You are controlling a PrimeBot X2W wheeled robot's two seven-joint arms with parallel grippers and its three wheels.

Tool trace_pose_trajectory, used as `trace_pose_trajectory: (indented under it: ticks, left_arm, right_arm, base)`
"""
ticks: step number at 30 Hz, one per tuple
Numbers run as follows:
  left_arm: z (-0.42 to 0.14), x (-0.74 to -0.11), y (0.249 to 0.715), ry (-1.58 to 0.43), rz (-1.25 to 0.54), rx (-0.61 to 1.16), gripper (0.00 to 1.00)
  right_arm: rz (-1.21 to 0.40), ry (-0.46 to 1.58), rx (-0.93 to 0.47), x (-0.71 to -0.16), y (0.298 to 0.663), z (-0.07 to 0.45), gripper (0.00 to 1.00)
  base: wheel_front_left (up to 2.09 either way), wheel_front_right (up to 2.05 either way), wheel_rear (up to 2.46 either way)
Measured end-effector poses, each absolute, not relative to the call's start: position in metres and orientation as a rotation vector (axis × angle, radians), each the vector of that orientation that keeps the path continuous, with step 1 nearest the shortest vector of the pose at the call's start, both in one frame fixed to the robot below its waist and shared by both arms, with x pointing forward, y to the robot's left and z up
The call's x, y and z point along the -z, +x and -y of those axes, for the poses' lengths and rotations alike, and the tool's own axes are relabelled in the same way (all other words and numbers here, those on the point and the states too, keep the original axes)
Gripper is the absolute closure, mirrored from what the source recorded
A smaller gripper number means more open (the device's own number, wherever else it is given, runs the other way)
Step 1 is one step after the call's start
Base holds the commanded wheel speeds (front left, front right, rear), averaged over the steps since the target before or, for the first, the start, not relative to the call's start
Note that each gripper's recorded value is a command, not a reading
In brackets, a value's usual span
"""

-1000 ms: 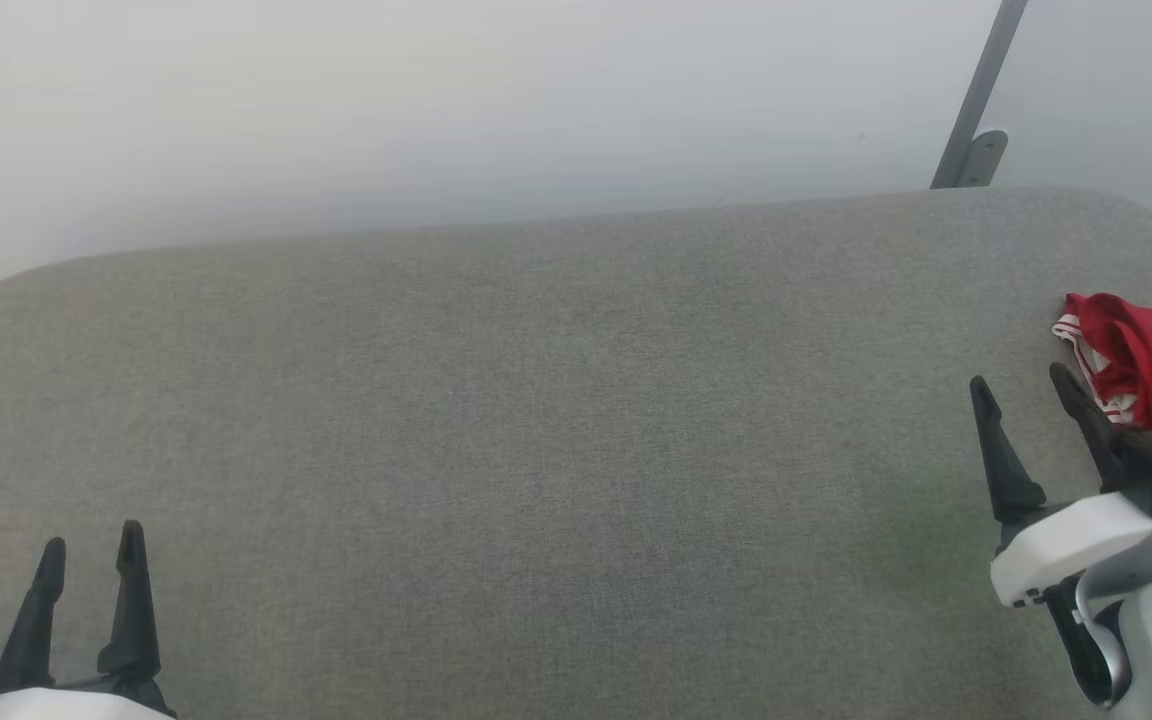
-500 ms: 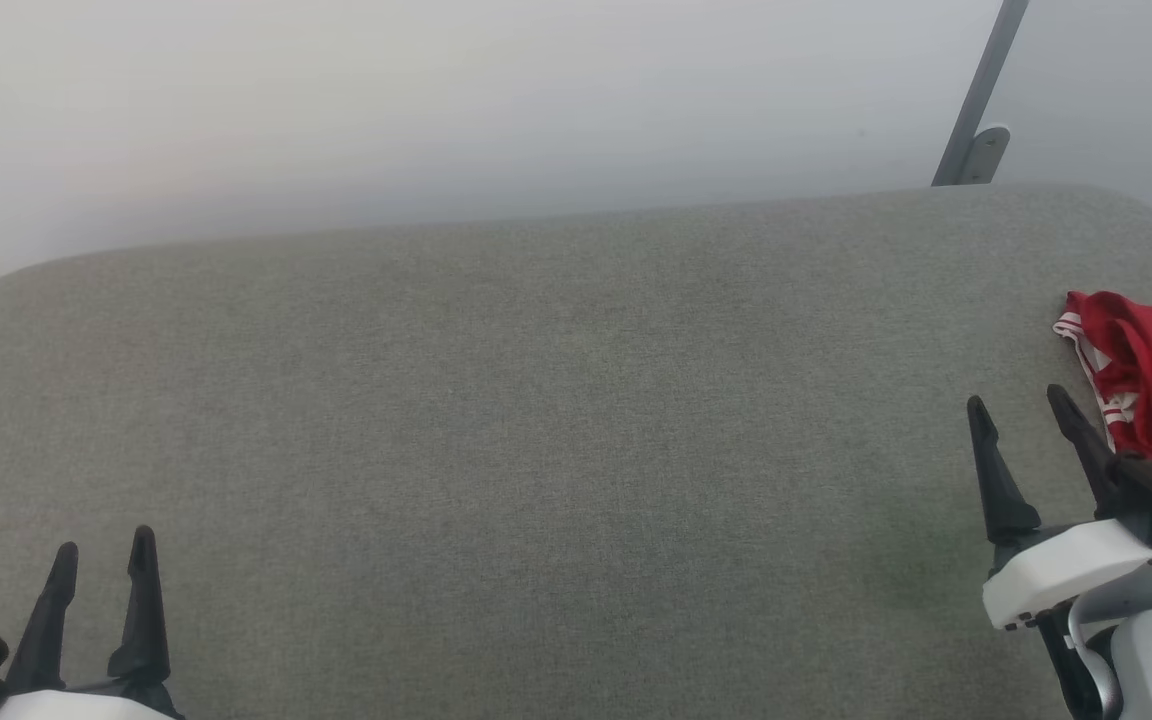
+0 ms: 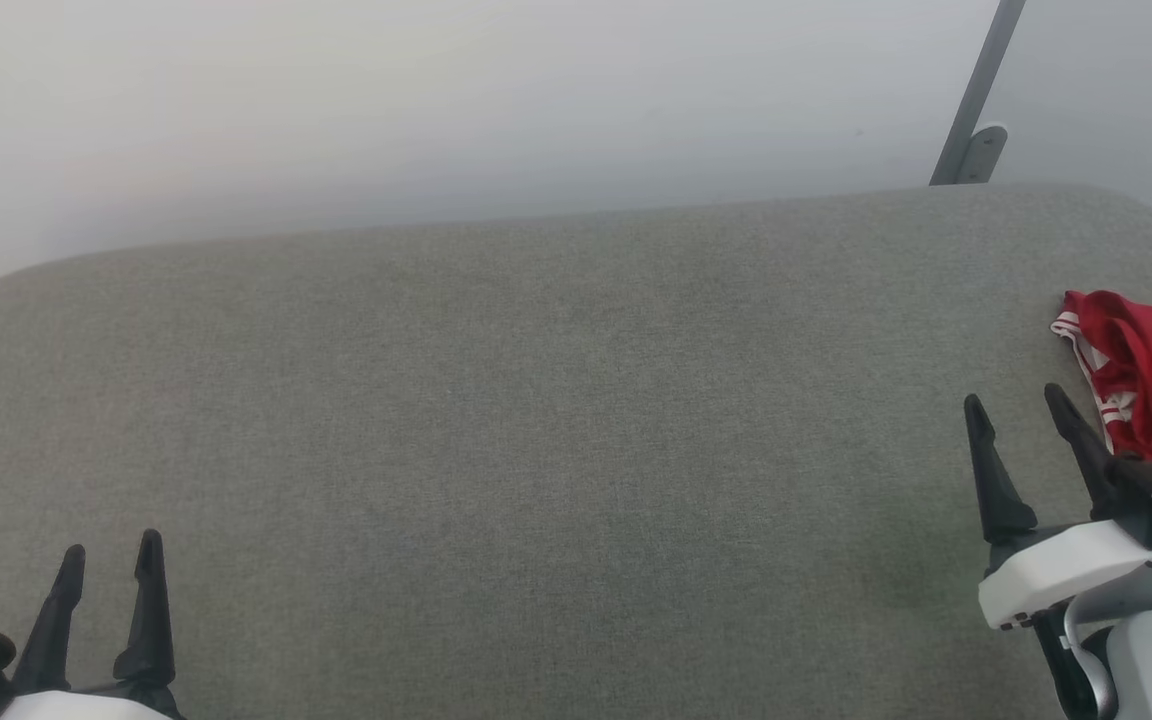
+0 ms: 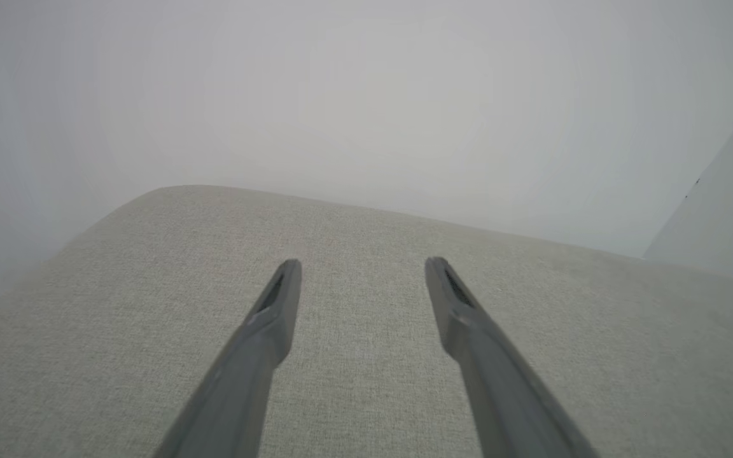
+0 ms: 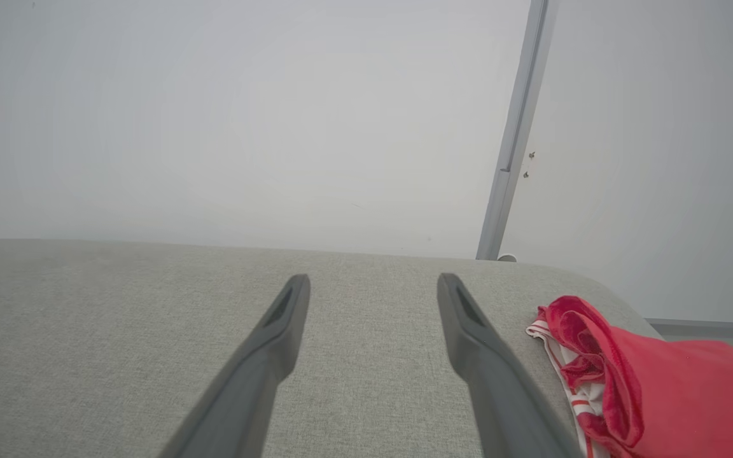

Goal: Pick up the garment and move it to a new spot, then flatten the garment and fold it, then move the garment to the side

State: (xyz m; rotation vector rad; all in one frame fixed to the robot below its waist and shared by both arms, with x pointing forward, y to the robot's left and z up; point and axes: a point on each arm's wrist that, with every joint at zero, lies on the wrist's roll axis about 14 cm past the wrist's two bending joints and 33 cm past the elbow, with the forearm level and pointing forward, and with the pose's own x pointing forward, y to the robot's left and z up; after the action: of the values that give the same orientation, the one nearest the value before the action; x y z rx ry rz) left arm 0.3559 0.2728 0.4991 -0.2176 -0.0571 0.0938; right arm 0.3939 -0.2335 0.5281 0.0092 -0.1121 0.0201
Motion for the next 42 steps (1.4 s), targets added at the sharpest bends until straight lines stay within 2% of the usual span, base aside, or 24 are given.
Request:
trace_pose_trajectory:
  ticks: [4,5,12,25,42]
  left_arm:
    - [-0.272,-0.503,0.356,-0.216,0.070,-0.090,0.00]
    - [-0.271,-0.501,0.356,-0.220,0.064,-0.092,1.00]
    - [-0.261,-0.478,0.350,-0.304,-0.002,-0.112,1.00]
    - [-0.256,-0.473,0.353,-0.537,-0.022,-0.146,1.00]
    - [-0.246,-0.473,0.360,-0.767,-0.028,-0.152,1.00]
  right_arm:
    - [0.112,0.015,-0.020,-0.528,0.393,0.233,0.00]
    - [0.104,0.017,-0.020,-0.525,0.392,0.232,1.00]
    - [0.002,0.094,0.002,-0.492,0.379,0.230,1.00]
    - [-0.005,0.365,0.054,-0.492,0.381,0.232,1.00]
    - [-0.011,0.626,0.078,-0.493,0.383,0.229,1.00]
  base:
    - [0.00,0.00,0.00]
    - [0.00,0.00,0.00]
    - [0.00,0.00,0.00]
    - [0.00,0.00,0.00]
    - [0.00,0.00,0.00]
